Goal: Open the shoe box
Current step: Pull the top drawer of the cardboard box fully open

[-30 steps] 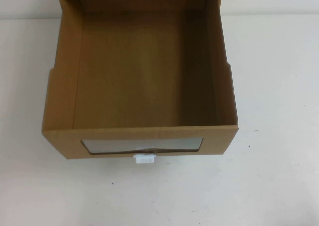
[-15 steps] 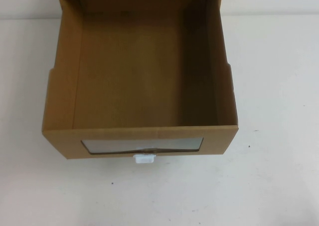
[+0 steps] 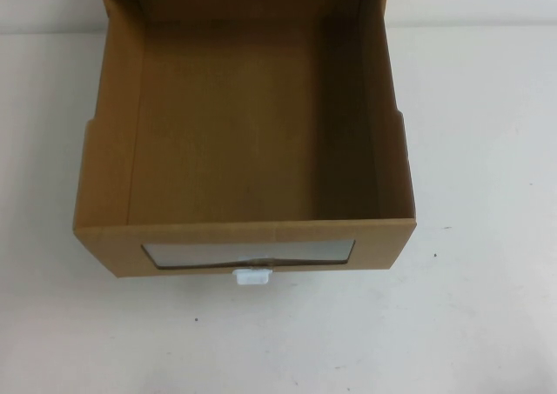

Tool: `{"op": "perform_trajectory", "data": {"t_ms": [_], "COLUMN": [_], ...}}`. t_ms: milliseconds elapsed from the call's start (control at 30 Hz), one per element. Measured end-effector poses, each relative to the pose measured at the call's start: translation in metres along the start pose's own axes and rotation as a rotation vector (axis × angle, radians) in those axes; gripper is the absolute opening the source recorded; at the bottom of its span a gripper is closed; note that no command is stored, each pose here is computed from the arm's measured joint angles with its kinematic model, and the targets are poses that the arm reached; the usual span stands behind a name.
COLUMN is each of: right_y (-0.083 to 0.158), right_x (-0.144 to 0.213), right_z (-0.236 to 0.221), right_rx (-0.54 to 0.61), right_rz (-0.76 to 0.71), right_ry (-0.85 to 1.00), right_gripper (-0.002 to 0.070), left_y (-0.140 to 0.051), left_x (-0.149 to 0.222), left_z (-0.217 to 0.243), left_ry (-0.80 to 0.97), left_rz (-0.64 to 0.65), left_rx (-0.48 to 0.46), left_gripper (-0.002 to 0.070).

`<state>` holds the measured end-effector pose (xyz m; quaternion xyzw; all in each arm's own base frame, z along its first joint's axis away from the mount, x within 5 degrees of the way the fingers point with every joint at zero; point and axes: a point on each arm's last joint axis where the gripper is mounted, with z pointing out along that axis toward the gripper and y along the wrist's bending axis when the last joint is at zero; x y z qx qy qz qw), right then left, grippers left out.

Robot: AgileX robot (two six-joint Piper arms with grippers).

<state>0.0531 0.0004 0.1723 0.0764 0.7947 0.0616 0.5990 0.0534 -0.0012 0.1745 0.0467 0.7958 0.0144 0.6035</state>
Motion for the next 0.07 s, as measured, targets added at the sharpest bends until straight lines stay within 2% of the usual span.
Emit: {"op": "perform_trajectory", "data": {"t_ms": [67], "right_y": [0.0], "right_x": [0.0], "right_z": [0.0], "right_rx": [0.0], "right_rz": [0.0], "right_ry": [0.0], "right_gripper": [-0.0018], "left_y": [0.0], "left_x": [0.0], "left_z": [0.0], "left_ry": [0.0], "left_rz": [0.0], "left_rx": [0.0], "left_gripper": [-0.0003]}}
